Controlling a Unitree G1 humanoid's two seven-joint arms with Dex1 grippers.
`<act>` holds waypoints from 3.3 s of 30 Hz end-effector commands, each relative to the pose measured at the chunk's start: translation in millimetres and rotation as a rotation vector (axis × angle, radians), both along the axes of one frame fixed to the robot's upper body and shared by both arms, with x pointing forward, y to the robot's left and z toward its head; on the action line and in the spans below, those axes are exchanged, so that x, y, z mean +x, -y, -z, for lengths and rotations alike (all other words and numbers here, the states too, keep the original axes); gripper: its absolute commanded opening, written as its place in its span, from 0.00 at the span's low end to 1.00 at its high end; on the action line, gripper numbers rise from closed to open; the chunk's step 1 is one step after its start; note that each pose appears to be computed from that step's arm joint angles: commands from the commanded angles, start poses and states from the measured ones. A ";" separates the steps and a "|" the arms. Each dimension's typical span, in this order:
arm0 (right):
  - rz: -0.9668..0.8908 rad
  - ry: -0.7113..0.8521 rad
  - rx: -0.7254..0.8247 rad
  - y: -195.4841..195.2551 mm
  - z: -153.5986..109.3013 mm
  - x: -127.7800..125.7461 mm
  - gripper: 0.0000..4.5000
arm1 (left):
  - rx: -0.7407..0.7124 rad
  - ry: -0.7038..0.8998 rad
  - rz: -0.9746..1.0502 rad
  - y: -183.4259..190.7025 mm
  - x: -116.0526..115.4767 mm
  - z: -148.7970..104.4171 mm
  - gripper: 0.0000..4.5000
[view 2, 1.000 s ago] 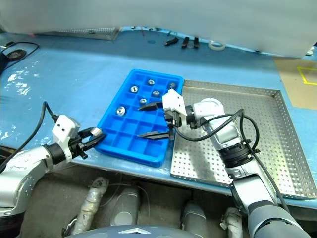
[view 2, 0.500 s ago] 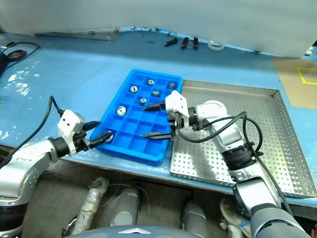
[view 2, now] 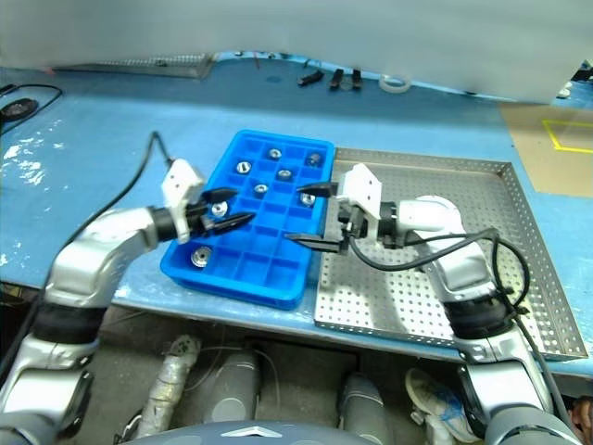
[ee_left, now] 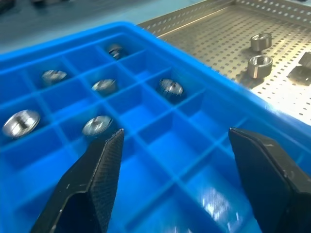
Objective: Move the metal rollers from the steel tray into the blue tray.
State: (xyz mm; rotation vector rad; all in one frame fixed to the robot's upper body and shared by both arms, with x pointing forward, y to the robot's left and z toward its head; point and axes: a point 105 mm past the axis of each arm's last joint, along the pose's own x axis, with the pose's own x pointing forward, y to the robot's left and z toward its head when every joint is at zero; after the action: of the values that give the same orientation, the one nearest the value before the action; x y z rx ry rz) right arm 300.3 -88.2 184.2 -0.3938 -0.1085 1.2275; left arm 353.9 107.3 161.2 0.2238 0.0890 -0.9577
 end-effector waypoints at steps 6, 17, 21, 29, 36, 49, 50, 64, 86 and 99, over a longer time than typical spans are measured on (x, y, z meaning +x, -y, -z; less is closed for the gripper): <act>0.320 0.105 0.037 47.7 -20.7 -20.8 1.00 | 0.010 0.087 0.162 84.4 45.3 -8.0 0.80; 0.606 0.083 0.100 65.7 -6.9 -56.7 1.00 | 0.044 -0.054 0.203 160.0 53.4 10.9 0.80; 0.662 0.071 0.110 69.7 -2.7 -62.1 1.00 | 0.109 -0.061 0.135 156.4 59.3 22.7 0.80; 0.687 0.077 0.120 70.6 -2.5 -61.1 1.00 | 0.145 -0.086 0.134 156.3 55.8 37.9 1.00; 0.690 0.067 0.116 73.8 2.8 -60.2 1.00 | 0.218 -0.117 0.149 156.5 49.0 58.2 1.00; 0.695 0.067 0.105 75.9 9.2 -58.8 1.00 | 0.261 -0.154 0.094 153.3 49.1 73.2 0.80; 0.695 0.068 0.105 75.5 9.2 -58.6 1.00 | 0.268 -0.155 0.085 151.2 49.9 74.6 0.73; 0.626 0.044 0.107 66.5 7.1 -57.4 1.00 | 0.143 -0.190 0.254 144.1 41.8 55.6 0.40; 0.097 -0.028 0.092 3.7 -9.6 -19.3 1.00 | -0.075 0.071 0.098 -0.3 2.7 -19.7 0.40; -0.106 -0.031 0.064 -24.5 -11.3 -8.2 1.00 | -0.041 -0.003 -0.183 -55.1 -36.6 12.1 0.40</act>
State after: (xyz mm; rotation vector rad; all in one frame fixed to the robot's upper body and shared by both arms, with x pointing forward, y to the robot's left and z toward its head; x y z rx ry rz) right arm 295.0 -67.5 185.1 -0.2987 -0.0899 1.3065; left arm 319.1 158.1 133.2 0.1498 0.1506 -0.7974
